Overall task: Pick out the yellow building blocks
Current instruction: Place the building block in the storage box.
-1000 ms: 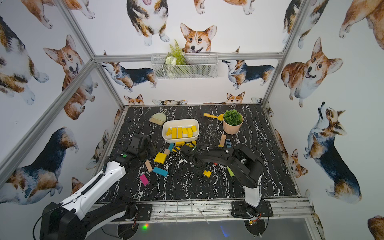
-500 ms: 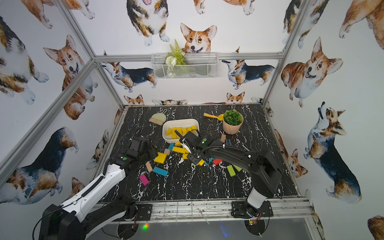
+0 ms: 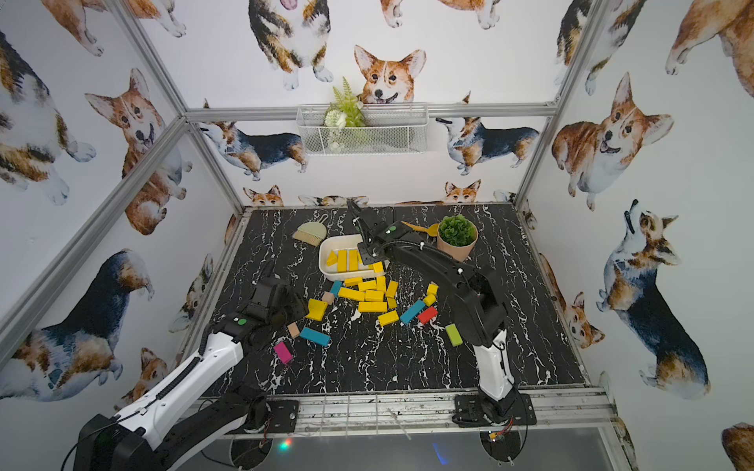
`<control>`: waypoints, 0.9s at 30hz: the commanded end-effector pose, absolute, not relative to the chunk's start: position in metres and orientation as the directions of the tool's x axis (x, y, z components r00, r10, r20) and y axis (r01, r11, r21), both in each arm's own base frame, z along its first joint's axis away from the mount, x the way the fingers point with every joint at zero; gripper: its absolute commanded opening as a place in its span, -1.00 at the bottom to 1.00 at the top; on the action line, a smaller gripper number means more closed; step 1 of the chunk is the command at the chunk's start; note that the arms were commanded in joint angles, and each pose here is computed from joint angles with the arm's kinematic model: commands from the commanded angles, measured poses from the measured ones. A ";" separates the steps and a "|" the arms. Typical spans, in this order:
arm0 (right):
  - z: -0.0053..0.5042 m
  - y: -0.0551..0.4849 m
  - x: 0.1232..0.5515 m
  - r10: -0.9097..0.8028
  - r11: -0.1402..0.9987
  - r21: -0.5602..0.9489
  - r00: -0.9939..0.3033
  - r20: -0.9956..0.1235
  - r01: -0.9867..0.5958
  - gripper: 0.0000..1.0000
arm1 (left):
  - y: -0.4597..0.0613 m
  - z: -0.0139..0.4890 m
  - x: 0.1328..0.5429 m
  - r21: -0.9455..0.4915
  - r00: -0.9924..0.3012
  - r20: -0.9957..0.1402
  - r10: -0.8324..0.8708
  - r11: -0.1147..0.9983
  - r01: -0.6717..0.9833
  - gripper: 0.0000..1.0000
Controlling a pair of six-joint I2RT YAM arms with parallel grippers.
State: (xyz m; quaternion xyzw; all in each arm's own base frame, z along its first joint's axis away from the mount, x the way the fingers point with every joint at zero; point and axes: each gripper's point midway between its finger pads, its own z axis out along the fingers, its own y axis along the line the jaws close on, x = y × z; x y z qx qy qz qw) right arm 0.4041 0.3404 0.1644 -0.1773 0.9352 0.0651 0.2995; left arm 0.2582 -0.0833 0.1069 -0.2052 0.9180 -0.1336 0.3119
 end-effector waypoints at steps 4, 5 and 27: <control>0.140 0.329 0.454 -0.216 0.969 -0.018 -0.808 -0.548 -0.247 -0.63 | -0.083 0.110 0.259 -0.399 -0.702 -0.526 -0.480 0.868 -0.295 0.24; 0.137 0.329 0.460 -0.210 0.971 -0.018 -0.810 -0.547 -0.240 -0.63 | -0.083 0.110 0.258 -0.398 -0.702 -0.527 -0.479 0.869 -0.294 0.24; 0.130 0.331 0.466 -0.194 0.969 0.012 -0.795 -0.575 -0.246 -0.04 | -0.072 0.096 0.259 -0.326 -0.706 -0.488 -0.513 0.857 -0.398 0.24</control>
